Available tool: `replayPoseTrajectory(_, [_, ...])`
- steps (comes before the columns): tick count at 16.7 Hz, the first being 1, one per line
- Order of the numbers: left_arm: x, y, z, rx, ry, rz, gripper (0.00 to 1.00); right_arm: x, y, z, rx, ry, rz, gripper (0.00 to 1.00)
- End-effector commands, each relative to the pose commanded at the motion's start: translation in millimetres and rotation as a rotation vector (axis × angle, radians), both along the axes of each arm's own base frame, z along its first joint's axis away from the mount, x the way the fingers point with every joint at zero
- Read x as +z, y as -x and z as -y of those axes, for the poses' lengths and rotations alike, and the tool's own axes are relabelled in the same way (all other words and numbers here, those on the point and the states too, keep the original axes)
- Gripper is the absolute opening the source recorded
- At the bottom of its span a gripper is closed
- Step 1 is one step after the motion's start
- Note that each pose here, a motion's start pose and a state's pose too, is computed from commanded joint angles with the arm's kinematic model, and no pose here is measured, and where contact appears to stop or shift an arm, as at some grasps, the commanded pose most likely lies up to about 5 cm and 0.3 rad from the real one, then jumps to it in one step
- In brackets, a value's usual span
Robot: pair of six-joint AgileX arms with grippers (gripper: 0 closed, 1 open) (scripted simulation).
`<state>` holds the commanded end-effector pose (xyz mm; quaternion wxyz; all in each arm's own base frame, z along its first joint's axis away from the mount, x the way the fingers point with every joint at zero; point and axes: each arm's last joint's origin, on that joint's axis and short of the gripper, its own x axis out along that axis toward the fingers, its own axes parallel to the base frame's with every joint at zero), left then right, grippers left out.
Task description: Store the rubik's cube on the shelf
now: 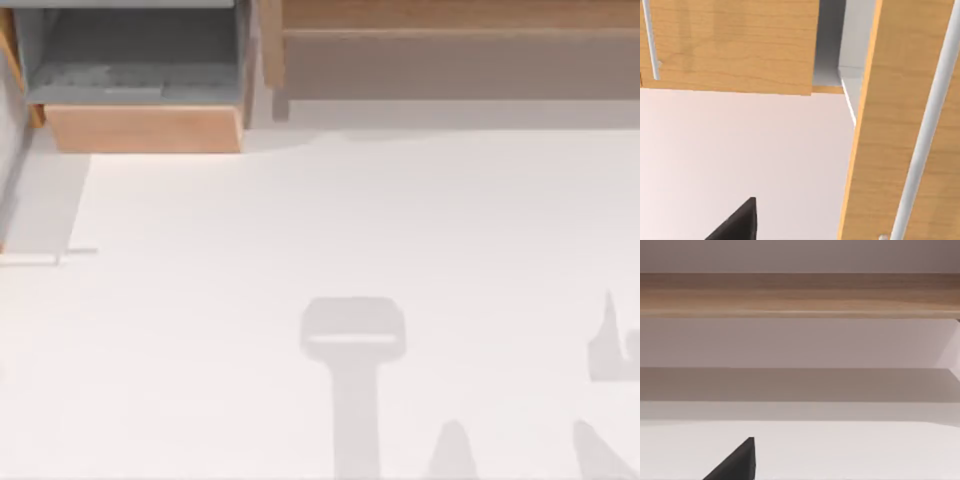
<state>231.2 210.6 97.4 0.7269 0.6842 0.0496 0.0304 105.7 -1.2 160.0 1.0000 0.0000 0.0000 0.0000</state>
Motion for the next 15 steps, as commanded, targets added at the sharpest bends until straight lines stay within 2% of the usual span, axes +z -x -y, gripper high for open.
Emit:
replayPoseTrajectory(3, [14, -7, -40, 0.134, 0.084, -0.013, 1.00, 0, 0, 0, 0.000, 0.000, 0.000, 1.00])
replayPoseTrajectory(6, [36, -23, -80, 0.251, 0.209, -0.033, 1.00, 0, 0, 0, 0.000, 0.000, 0.000, 1.00])
replayPoseTrajectory(11, [87, -70, -123, 0.381, 0.488, -0.101, 1.00, 0, 0, 0, 0.000, 0.000, 0.000, 1.00])
replayPoseTrajectory(15, [125, -119, -122, 0.455, 0.739, -0.222, 1.00, 0, 0, 0, 0.000, 0.000, 0.000, 1.00])
